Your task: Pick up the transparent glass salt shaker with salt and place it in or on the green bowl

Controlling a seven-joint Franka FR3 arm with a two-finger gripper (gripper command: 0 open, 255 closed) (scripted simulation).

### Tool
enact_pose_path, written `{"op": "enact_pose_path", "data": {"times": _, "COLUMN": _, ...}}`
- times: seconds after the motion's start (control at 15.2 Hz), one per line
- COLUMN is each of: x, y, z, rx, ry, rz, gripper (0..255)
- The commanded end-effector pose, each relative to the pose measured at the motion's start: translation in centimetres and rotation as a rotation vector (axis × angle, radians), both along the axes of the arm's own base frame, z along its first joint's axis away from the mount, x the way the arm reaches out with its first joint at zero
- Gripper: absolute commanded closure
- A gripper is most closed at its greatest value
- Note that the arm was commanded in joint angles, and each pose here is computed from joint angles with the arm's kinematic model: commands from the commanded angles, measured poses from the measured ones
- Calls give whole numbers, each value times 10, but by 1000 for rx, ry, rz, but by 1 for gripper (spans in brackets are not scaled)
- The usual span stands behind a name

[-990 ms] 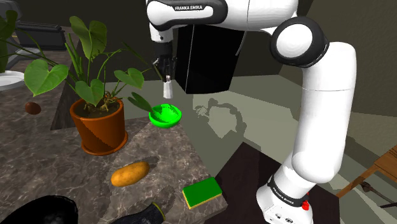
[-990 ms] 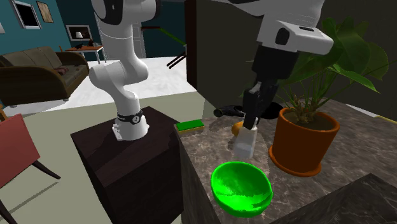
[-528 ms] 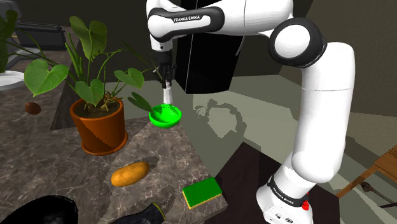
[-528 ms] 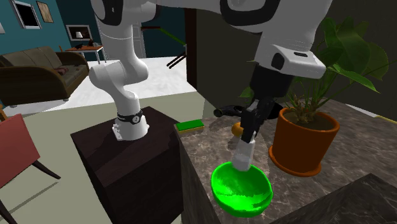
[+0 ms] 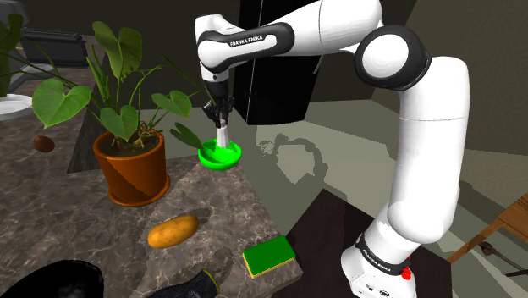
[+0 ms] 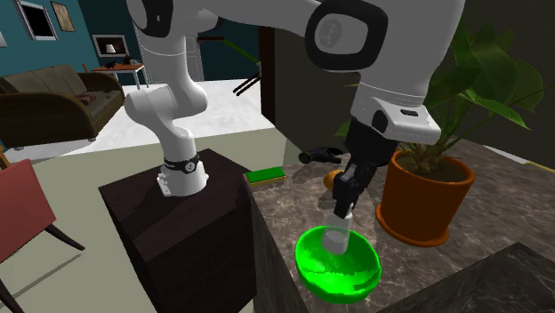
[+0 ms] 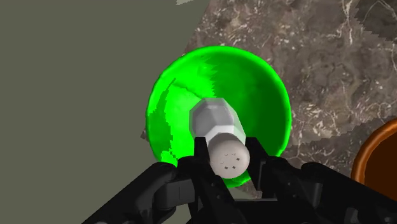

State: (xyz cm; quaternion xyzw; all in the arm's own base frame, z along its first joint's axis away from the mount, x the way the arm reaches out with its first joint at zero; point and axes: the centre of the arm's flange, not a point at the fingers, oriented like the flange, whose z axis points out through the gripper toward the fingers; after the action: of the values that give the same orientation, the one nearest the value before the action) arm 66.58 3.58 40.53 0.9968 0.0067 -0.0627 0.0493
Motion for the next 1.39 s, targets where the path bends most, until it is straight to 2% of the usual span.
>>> {"op": "enact_pose_path", "data": {"times": 0.0, "x": 0, "y": 0, "z": -10, "rx": 0, "ry": -1, "rz": 0, "gripper": 255}}
{"op": "enact_pose_path", "data": {"times": 0.26, "x": 0, "y": 0, "z": -28, "rx": 0, "ry": -1, "rz": 0, "gripper": 255}}
{"op": "enact_pose_path", "data": {"times": 0.73, "x": 0, "y": 0, "z": -28, "rx": 0, "ry": -1, "rz": 0, "gripper": 255}}
{"op": "enact_pose_path", "data": {"times": 0.79, "x": 0, "y": 0, "z": -28, "rx": 0, "ry": -1, "rz": 0, "gripper": 0}}
{"op": "enact_pose_path", "data": {"times": 1.12, "x": 0, "y": 0, "z": -28, "rx": 0, "ry": -1, "rz": 0, "gripper": 0}}
{"op": "enact_pose_path", "data": {"times": 1.32, "x": 5, "y": 4, "z": 11, "rx": 0, "ry": -1, "rz": 0, "gripper": 0}}
